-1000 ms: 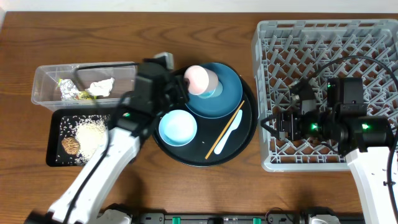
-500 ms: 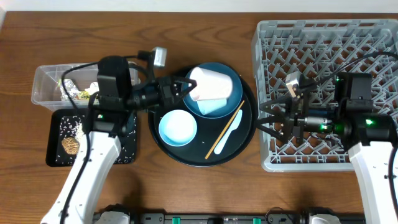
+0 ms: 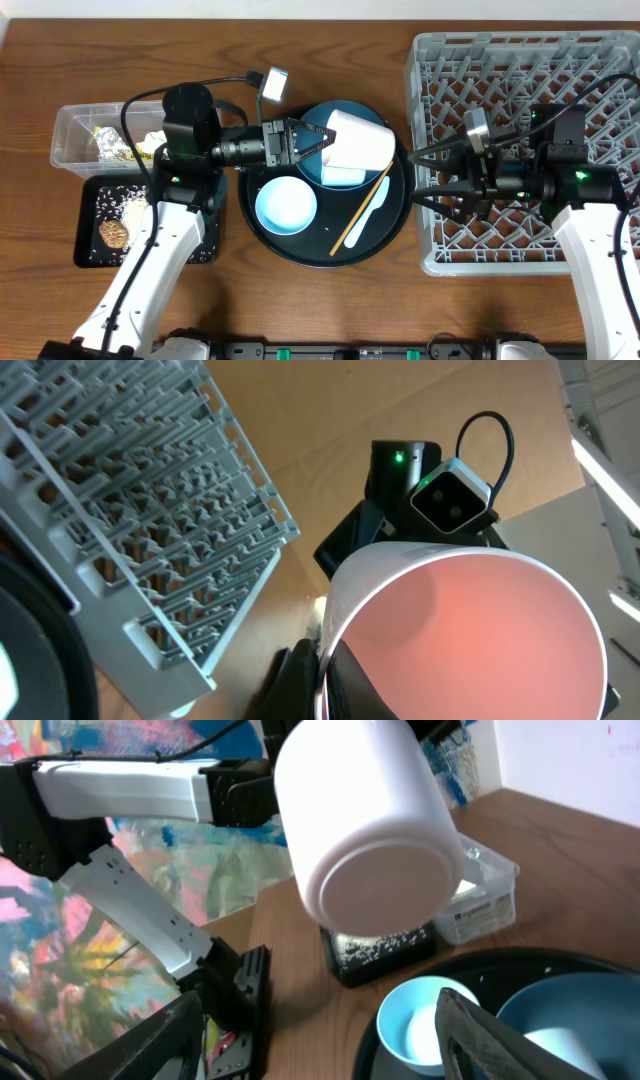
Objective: Sort waste into correct bins and load items into the dishwasher rack
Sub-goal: 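Hold the cup out and grasp it with the right gripper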
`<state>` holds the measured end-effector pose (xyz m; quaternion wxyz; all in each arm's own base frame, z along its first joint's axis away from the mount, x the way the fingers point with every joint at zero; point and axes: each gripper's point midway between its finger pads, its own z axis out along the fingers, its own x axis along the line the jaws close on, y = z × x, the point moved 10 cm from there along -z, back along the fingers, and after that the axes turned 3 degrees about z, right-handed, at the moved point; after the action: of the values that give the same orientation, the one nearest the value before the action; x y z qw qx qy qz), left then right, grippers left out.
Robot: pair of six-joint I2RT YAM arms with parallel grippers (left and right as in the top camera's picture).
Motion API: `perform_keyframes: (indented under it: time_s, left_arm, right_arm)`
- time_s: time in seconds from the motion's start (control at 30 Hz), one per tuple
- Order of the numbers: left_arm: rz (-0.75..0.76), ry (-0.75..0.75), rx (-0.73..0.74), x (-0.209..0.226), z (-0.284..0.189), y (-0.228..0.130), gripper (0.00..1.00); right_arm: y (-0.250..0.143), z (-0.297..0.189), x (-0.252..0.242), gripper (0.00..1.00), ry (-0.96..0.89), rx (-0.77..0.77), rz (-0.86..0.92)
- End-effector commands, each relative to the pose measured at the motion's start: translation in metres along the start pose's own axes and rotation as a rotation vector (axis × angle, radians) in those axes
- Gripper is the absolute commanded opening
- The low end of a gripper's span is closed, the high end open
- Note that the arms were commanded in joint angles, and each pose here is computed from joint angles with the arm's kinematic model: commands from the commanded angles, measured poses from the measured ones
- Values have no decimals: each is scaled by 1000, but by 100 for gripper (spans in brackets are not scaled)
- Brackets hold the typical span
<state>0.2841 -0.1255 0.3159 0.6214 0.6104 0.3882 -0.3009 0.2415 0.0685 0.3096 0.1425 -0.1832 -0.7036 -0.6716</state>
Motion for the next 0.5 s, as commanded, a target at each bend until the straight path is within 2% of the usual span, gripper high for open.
perform_keyframes:
  time_s: [0.0,0.47]
  left_arm:
    - [0,-14,18,-5,11,-1,6]
    - [7,-8,22,-9,25,-6,6]
  right_arm:
    - [6,4,5,69,61,-24,-68]
    - [9,18,7,65,113,-4,-136]
